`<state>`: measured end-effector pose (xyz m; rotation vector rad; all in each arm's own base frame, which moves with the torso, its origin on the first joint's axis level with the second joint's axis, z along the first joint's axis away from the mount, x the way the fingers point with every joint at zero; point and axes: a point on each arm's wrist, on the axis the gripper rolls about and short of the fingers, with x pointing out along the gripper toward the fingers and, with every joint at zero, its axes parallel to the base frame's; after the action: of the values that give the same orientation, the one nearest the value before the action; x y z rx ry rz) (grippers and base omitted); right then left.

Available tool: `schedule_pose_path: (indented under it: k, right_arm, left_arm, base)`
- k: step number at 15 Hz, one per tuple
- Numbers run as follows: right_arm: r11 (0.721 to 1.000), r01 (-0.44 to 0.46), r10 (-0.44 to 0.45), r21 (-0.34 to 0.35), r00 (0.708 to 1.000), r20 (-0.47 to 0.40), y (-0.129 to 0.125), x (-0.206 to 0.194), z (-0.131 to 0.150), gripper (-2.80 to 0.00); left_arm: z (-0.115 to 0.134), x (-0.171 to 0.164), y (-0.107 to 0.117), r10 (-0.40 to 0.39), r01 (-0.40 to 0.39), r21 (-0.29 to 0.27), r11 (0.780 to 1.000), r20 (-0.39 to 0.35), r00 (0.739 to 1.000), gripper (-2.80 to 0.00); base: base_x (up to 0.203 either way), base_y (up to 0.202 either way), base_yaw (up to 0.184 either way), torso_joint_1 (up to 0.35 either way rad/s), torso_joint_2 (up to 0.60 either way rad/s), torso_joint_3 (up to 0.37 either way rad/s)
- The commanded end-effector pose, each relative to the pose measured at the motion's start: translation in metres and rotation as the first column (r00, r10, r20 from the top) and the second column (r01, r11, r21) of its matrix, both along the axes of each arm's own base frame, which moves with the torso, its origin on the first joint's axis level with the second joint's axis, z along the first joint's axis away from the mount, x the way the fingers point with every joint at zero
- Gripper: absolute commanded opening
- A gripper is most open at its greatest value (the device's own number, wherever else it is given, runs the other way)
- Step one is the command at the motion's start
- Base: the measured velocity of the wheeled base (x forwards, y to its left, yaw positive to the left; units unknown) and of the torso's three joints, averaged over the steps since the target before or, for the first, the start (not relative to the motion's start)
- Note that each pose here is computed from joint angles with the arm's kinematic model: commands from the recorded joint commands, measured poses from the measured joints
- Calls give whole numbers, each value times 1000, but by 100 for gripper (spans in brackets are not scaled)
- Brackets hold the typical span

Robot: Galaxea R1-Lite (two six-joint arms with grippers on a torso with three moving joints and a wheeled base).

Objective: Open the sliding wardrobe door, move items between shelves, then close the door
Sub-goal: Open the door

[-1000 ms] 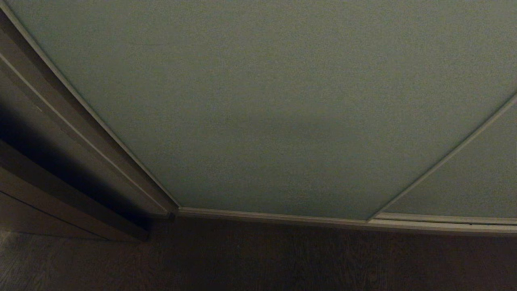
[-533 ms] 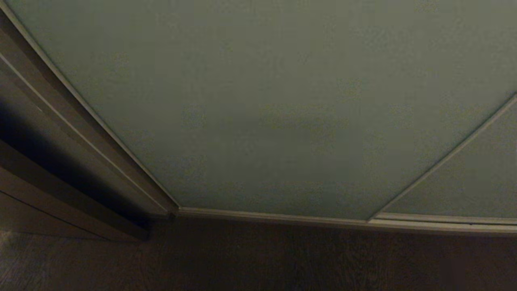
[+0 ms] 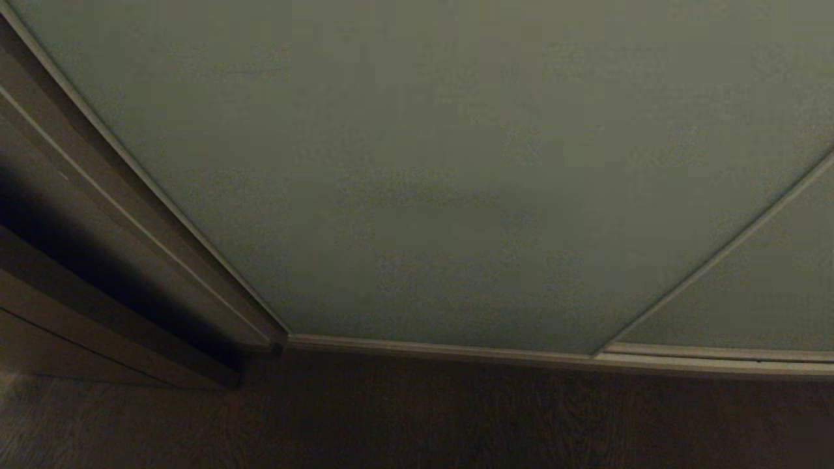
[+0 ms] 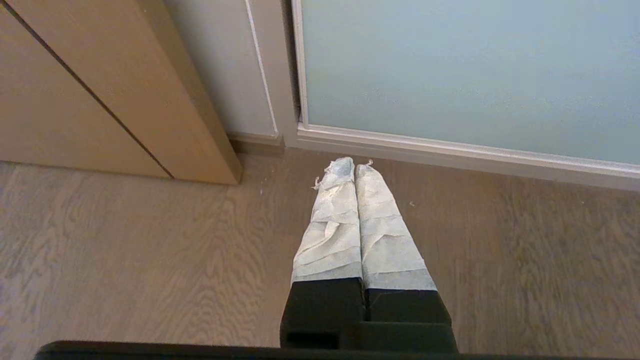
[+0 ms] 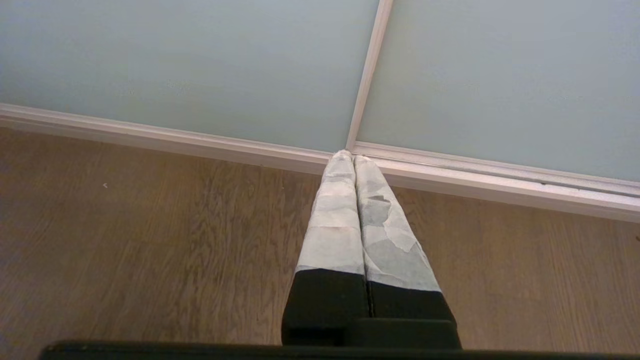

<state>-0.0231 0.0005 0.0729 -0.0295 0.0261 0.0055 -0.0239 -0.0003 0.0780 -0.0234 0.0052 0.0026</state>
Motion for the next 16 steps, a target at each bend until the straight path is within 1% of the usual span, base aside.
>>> schedule_pose_path:
  k: [1, 10, 13, 15, 16]
  right_arm:
    - [1000, -1, 1, -1, 1000, 0, 0, 0, 0, -280]
    - [1000, -1, 1, -1, 1000, 0, 0, 0, 0, -280]
    - [1000, -1, 1, -1, 1000, 0, 0, 0, 0, -280]
    - [1000, -1, 1, -1, 1000, 0, 0, 0, 0, -280]
    - [1000, -1, 1, -1, 1000, 0, 0, 0, 0, -280]
  left_arm:
    - [0, 0, 0, 1, -1, -1, 1000, 0, 1000, -280]
    - [0, 0, 0, 2, -2, 0, 1000, -1, 1000, -280]
    - [-1, 0, 0, 2, -1, 17, 1000, -5, 1000, -280]
    - [-2, 1, 0, -2, 2, 50, 999, 2, 1000, -280]
    - [-1, 1, 0, -2, 2, 32, 999, 16, 1000, -280]
  base:
    - [0, 0, 0, 0, 0, 0]
    - [0, 0, 0, 0, 0, 0]
    - [0, 0, 0, 0, 0, 0]
    - [0, 0, 0, 0, 0, 0]
    - [0, 0, 0, 0, 0, 0]
